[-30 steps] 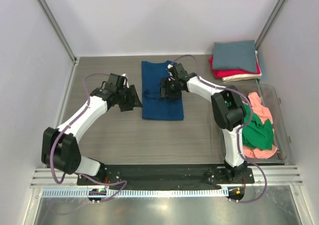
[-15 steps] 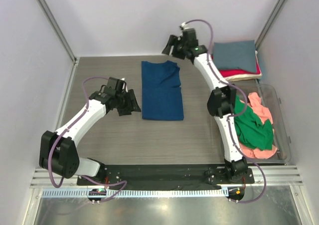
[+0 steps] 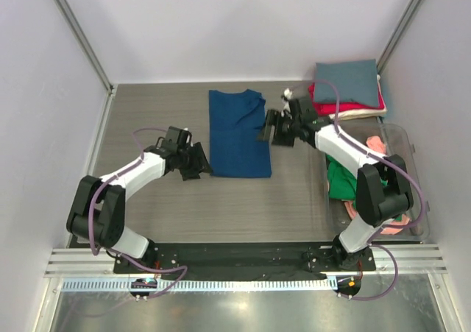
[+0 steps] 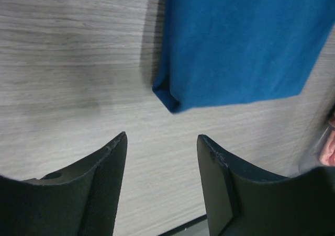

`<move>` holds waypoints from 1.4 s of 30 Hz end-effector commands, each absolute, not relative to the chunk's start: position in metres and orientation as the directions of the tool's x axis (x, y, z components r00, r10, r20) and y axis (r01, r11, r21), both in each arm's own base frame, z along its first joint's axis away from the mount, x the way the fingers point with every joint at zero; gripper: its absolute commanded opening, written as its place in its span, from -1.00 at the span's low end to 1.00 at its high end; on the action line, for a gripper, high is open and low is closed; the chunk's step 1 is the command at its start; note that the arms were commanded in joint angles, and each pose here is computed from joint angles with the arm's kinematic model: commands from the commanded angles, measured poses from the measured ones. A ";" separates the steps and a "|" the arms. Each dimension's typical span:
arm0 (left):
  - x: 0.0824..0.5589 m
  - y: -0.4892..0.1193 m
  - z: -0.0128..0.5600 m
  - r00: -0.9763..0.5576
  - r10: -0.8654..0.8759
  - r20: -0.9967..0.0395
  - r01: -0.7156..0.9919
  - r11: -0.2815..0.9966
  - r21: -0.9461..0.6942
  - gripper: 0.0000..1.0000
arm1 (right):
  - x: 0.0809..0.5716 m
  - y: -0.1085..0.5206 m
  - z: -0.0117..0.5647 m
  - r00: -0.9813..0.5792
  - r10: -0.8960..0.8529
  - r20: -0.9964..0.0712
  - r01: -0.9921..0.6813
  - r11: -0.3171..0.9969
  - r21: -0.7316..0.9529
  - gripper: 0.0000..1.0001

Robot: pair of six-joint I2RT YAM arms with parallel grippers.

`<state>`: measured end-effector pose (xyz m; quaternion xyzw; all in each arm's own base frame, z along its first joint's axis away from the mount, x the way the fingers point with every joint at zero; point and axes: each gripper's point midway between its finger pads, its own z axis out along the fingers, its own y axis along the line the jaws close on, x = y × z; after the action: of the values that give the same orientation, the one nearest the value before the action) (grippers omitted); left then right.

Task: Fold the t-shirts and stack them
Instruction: Fold the tshirt

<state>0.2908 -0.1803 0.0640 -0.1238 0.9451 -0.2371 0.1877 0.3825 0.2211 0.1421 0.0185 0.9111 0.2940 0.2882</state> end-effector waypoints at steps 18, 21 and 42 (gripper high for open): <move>0.312 -0.192 0.025 -0.865 -0.399 -0.303 -0.183 0.814 -0.551 0.01 | 0.294 0.216 0.049 -0.913 0.189 -0.362 -0.074 0.795 0.602 0.47; 0.311 -0.191 0.020 -0.866 -0.406 -0.292 -0.198 0.814 -0.546 -0.03 | 0.292 0.215 0.040 -0.917 0.191 -0.351 -0.064 0.797 0.601 0.46; 0.308 -0.198 0.028 -0.864 -0.424 -0.273 -0.198 0.783 -0.590 -0.99 | 0.295 0.217 0.013 -0.912 0.219 -0.347 -0.044 0.788 0.614 -0.84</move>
<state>0.3137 -0.1981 0.0208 -0.1708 0.9245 -0.2783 0.1967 0.3079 0.2252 0.0194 0.0450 0.9143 0.3409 0.2139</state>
